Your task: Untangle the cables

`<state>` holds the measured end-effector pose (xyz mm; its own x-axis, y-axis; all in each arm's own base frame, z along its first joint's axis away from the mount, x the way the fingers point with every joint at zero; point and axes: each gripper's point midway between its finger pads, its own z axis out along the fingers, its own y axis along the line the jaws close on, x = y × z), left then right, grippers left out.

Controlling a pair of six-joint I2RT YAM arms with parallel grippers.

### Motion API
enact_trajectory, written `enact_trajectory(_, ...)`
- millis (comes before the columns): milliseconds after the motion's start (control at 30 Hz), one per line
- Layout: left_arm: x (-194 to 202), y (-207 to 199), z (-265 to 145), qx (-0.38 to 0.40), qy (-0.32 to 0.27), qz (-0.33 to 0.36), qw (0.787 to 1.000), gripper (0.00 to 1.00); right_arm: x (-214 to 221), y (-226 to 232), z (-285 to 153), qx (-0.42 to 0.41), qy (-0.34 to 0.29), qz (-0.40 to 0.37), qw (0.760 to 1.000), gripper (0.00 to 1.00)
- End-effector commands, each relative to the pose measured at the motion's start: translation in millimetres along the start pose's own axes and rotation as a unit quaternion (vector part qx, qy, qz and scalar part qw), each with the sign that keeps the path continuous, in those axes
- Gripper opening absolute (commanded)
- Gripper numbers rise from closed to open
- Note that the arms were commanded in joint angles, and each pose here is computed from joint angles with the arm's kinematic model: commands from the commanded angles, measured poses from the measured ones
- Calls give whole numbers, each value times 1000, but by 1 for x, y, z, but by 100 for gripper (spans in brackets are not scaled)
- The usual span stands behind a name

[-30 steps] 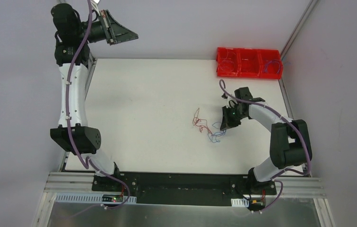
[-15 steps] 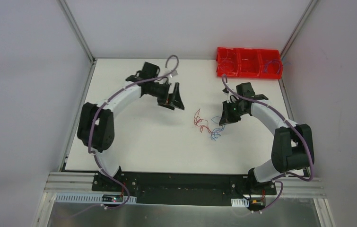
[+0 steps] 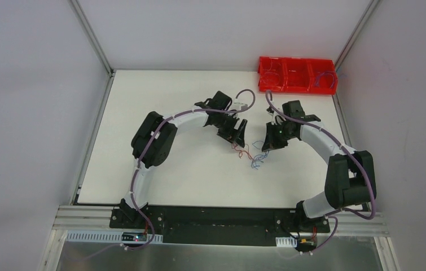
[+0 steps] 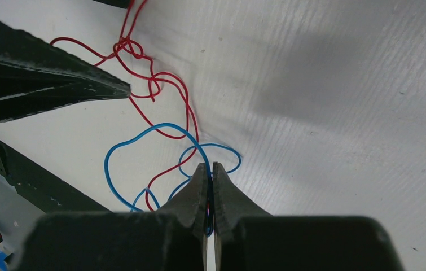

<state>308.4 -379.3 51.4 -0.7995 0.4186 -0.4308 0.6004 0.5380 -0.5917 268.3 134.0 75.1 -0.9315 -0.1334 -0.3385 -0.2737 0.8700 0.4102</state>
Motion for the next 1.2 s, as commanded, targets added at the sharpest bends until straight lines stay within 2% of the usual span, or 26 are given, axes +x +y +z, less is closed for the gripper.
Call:
enact_trajectory(0, -9, 13, 41, -41, -7, 3, 999, 75, -5, 1, -9, 7, -19, -7, 1000, 0)
enact_trajectory(100, -1, 24, 56, -64, 3, -26, 998, 65, -5, -6, -12, 20, -16, -12, 1000, 0)
enact_trajectory(200, 9, 38, 53, -101, 18, -25, 994, 44, -6, -11, -22, 30, -15, -6, 999, 0)
enact_trajectory(333, 23, 58, 16, -119, 39, -45, 991, 8, -7, -17, -49, 41, -17, -1, 999, 0)
enact_trajectory(400, 36, 82, -15, -128, 42, -83, 987, 0, -12, -19, -72, 49, -33, -6, 998, 0)
enact_trajectory(600, 70, 171, -129, -170, 14, -196, 966, 0, -26, -38, -130, 98, -108, -29, 989, 0)
enact_trajectory(667, 78, 185, -153, -163, 1, -234, 958, 0, -27, -44, -141, 110, -116, -23, 987, 0)
enact_trajectory(767, 89, 202, -180, -184, 4, -240, 953, 0, -36, -55, -158, 124, -137, -7, 983, 0)
enact_trajectory(900, 85, 201, -191, -167, -8, -242, 956, 0, -62, -52, -177, 113, -180, 11, 977, 0)
enact_trajectory(967, 75, 189, -188, -134, -21, -250, 959, 0, -83, -46, -190, 103, -213, 14, 971, 0)
enact_trajectory(1067, 60, 171, -180, -94, -31, -263, 960, 0, -127, -51, -215, 127, -288, 33, 949, 0)
enact_trajectory(1167, 47, 152, -169, -75, -27, -246, 966, 0, -172, -65, -242, 162, -356, 61, 918, 0)
